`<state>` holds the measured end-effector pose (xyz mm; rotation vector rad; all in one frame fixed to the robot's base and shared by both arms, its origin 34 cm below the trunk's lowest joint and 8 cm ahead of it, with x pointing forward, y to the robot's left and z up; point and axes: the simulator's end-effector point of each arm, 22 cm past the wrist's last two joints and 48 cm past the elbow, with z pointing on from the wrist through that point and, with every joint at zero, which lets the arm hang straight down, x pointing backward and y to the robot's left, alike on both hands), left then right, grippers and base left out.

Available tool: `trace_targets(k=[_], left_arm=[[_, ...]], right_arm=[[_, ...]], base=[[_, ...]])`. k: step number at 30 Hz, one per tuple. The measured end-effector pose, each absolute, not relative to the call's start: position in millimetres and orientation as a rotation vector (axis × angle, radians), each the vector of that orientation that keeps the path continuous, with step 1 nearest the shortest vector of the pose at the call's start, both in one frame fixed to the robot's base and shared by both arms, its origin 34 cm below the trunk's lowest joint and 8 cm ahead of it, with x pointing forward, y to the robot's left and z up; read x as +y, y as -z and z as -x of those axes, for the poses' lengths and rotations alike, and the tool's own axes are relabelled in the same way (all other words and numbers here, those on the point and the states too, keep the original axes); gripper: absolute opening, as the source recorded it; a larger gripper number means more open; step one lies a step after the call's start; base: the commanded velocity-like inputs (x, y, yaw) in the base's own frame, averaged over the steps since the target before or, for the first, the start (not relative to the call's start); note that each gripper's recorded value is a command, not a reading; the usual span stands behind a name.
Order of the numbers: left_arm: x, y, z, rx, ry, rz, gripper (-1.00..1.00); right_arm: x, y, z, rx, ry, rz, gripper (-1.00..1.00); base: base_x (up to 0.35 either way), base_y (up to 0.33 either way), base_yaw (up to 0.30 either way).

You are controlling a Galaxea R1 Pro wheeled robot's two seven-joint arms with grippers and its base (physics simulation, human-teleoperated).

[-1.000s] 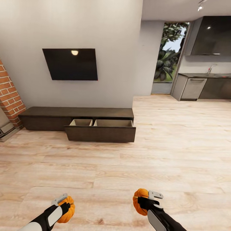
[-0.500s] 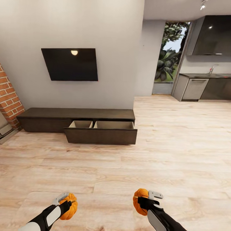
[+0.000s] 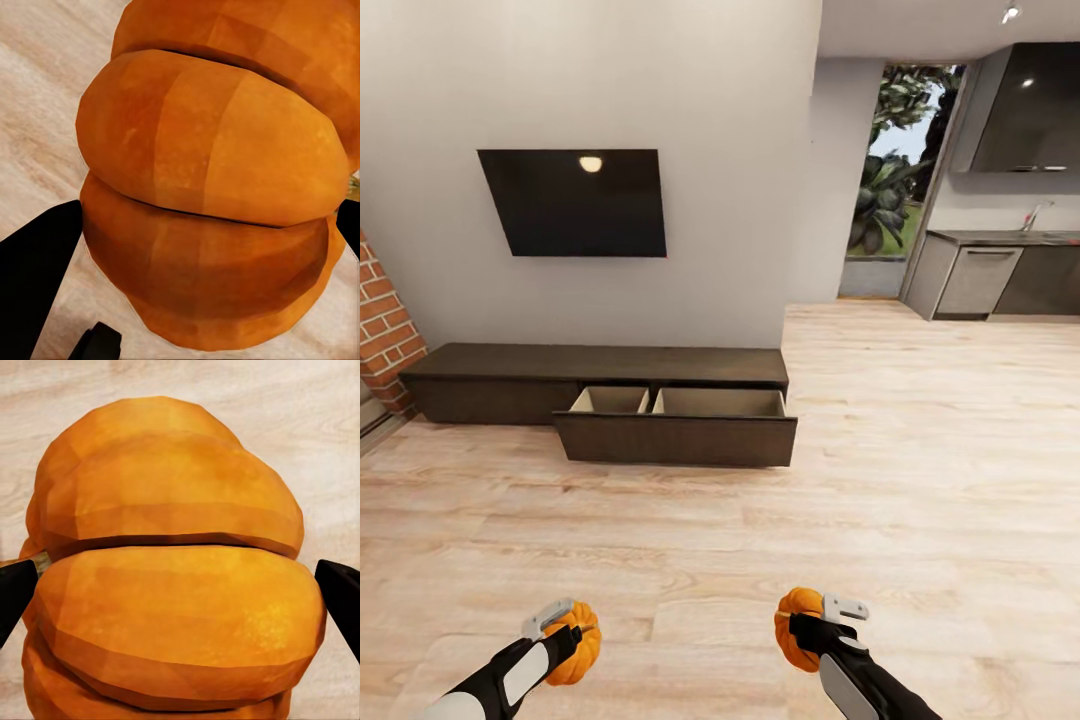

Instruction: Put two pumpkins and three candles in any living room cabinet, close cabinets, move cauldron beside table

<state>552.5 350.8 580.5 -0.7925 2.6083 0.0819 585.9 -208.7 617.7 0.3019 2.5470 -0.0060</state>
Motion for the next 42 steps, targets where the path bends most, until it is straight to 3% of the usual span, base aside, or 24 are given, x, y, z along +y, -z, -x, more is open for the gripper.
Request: trace_targets(k=[22,42], left_arm=[[350.6,-580.3,-552.2,2.610,-0.082,0.792,-1.00],[349.4,-580.2,-552.2,2.611,-0.080,0.788,-1.00]], right_arm=[[-208.6,-617.5,-585.8,2.548,0.006,-0.302,-1.00],[-211.6,-617.8,-586.4,2.546,0.007,-0.312,-1.00]], base=[[0.302,0.142,0.000],[0.327,0.005,0.000]])
